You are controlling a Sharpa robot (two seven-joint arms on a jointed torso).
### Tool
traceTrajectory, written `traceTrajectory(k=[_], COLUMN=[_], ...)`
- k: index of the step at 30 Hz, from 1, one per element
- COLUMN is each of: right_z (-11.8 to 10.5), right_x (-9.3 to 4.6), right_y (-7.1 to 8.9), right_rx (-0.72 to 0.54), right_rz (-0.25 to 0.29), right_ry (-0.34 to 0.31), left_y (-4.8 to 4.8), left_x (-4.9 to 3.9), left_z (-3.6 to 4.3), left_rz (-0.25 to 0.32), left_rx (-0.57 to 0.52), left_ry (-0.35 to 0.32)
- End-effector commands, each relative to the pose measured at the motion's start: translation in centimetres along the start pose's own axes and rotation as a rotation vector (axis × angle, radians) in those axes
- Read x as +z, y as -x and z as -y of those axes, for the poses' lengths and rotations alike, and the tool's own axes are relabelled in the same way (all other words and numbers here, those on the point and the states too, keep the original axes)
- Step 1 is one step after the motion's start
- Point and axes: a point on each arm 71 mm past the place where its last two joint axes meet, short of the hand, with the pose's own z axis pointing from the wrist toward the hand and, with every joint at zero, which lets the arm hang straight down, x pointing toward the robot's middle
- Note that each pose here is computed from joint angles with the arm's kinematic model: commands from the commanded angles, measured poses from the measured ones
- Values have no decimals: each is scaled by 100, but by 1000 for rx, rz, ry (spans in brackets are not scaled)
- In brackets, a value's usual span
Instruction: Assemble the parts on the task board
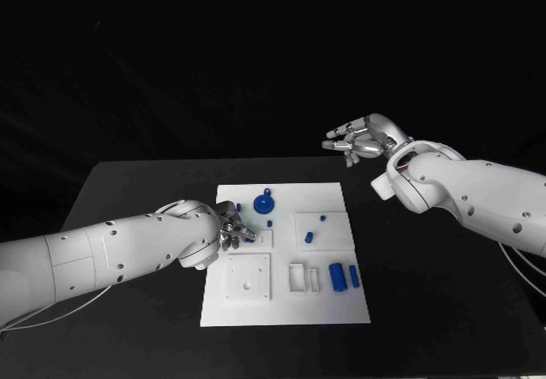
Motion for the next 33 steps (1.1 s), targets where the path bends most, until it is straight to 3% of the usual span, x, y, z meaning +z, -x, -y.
traceTrajectory(k=[1,17,33], right_z=[-7,-12,-16], right_x=[3,6,13], right_y=[-13,-27,-45], right_rx=[-2,0,1], right_rz=[-18,-25,-34], right_ry=[3,1,-2], left_y=[-25,-18,-41], left_x=[1,15,36], left_z=[5,-10,8], left_rz=[-21,-18,-52], left_rx=[18,21,46], left_ry=[3,13,11])
